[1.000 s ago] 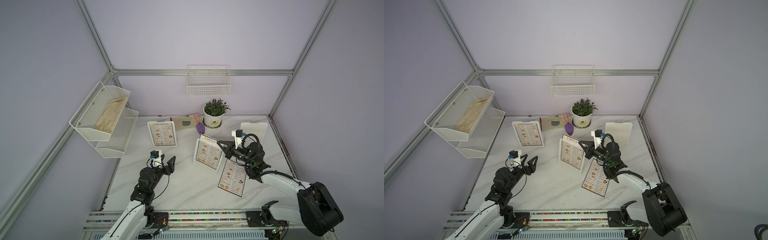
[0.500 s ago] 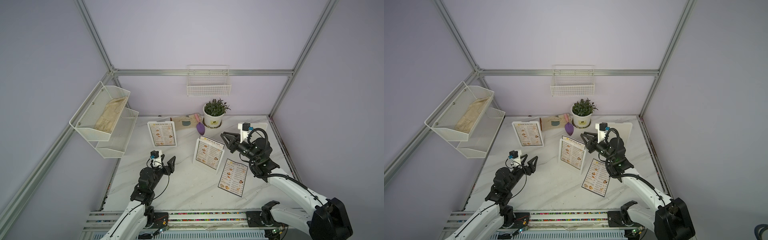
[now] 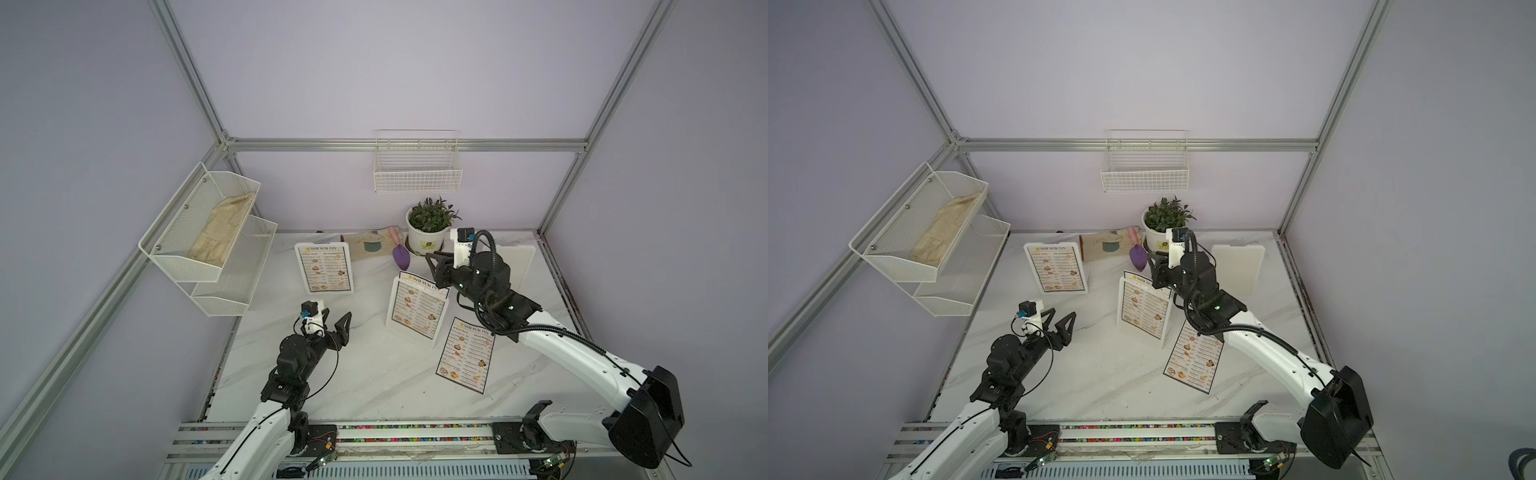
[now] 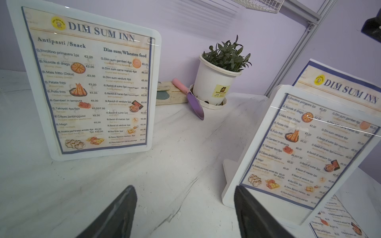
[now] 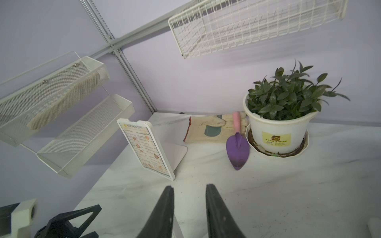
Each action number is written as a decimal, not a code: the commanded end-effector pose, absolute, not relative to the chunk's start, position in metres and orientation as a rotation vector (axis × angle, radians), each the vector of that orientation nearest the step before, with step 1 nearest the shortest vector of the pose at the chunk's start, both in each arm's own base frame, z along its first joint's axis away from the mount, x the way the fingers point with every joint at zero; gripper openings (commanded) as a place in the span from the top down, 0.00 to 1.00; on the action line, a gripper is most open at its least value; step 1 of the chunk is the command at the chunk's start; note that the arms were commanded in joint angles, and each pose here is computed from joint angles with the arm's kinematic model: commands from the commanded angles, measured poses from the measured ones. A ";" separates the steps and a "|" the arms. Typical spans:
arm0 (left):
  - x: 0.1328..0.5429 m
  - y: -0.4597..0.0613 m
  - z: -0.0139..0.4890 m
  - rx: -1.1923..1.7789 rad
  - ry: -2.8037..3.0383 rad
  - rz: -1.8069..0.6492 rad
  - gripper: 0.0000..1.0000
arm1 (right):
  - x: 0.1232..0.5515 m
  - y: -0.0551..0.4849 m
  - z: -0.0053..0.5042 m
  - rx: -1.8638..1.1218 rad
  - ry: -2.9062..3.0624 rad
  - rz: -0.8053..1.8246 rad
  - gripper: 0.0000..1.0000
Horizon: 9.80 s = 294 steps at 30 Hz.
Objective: Insert the menus into the narrow rack
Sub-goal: Insert the menu into the narrow rack, then move the narrow rack to the center of the board.
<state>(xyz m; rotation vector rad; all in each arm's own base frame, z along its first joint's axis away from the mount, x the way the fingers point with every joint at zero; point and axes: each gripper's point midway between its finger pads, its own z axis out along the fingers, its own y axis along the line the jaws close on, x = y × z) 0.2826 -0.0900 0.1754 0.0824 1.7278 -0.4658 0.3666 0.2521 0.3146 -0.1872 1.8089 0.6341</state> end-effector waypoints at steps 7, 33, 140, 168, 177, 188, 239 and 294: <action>0.281 -0.091 0.182 0.106 1.685 -0.465 0.25 | 0.373 0.257 0.285 -0.194 1.908 0.426 0.69; 0.281 -0.092 0.182 0.111 1.685 -0.469 0.25 | 0.354 0.284 0.228 -0.238 1.974 0.446 0.69; 0.441 -0.184 0.097 0.173 1.994 -0.514 0.35 | 0.425 0.275 0.067 -0.002 2.072 0.516 0.27; 0.415 -0.179 0.190 0.215 1.877 -0.607 0.32 | 0.423 0.229 0.173 0.007 1.927 0.480 0.20; 0.327 -0.095 0.207 -0.024 1.750 -0.385 0.23 | 0.384 0.109 0.253 0.246 1.713 0.337 0.09; 0.283 -0.042 0.184 -0.182 1.646 -0.230 0.11 | 0.395 -0.036 0.231 0.680 1.622 0.202 0.03; 0.341 -0.256 0.262 0.485 1.587 -0.854 0.23 | 0.503 -0.083 0.079 0.937 1.743 0.852 0.62; 0.467 -0.457 0.184 0.607 1.764 -1.036 0.27 | 0.569 -0.032 0.054 0.760 1.792 1.038 0.59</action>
